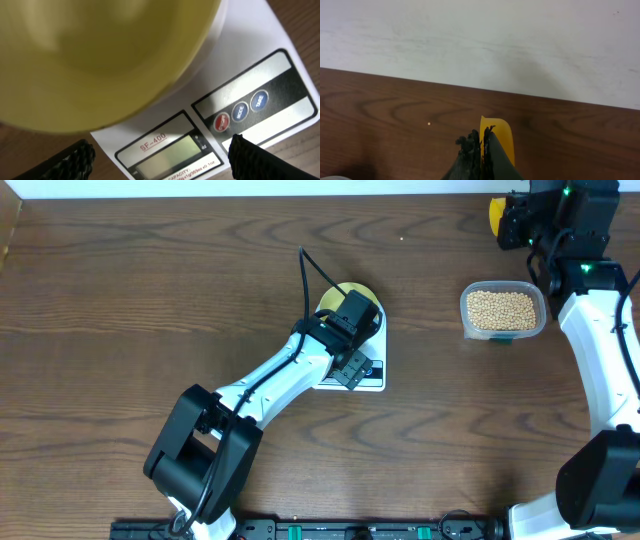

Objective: Scoop item into bowl and weigh 50g on scale

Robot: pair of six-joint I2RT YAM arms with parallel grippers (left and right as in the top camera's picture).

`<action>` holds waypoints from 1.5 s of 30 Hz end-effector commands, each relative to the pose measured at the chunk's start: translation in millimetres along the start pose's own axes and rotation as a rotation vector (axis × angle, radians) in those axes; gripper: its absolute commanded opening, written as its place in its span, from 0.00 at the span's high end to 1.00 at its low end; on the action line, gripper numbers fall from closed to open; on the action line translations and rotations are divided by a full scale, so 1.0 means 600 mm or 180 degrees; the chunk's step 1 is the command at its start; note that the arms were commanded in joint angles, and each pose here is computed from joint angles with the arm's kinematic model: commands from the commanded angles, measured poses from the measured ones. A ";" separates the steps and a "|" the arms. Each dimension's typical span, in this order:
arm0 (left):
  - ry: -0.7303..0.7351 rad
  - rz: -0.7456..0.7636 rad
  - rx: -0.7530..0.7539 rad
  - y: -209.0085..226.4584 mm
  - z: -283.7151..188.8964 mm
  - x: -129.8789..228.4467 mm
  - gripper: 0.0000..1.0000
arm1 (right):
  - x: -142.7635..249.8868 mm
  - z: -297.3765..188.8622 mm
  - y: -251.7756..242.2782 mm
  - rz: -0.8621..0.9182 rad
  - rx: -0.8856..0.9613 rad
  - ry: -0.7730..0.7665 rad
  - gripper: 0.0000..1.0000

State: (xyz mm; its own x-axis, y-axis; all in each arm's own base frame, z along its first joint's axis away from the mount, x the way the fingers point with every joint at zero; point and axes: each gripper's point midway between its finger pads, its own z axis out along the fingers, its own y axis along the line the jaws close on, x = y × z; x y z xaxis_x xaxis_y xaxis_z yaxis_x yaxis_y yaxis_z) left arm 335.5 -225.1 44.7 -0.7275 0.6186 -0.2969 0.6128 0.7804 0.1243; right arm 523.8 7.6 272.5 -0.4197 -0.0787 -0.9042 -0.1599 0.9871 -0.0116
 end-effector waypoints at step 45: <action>0.0132 -0.0352 -0.0026 -0.005 0.045 0.006 0.13 | -0.029 -0.010 0.007 -0.0047 -0.0025 -0.0154 0.99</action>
State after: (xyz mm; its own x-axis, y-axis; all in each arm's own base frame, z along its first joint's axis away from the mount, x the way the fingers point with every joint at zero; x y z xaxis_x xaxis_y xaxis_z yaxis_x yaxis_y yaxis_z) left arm 336.3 -226.5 21.3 -0.7971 0.5390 -0.2721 0.5362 0.8391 0.0916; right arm 525.4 8.0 276.0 -0.4049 -0.0793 -0.9109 -0.1624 0.9866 -0.0136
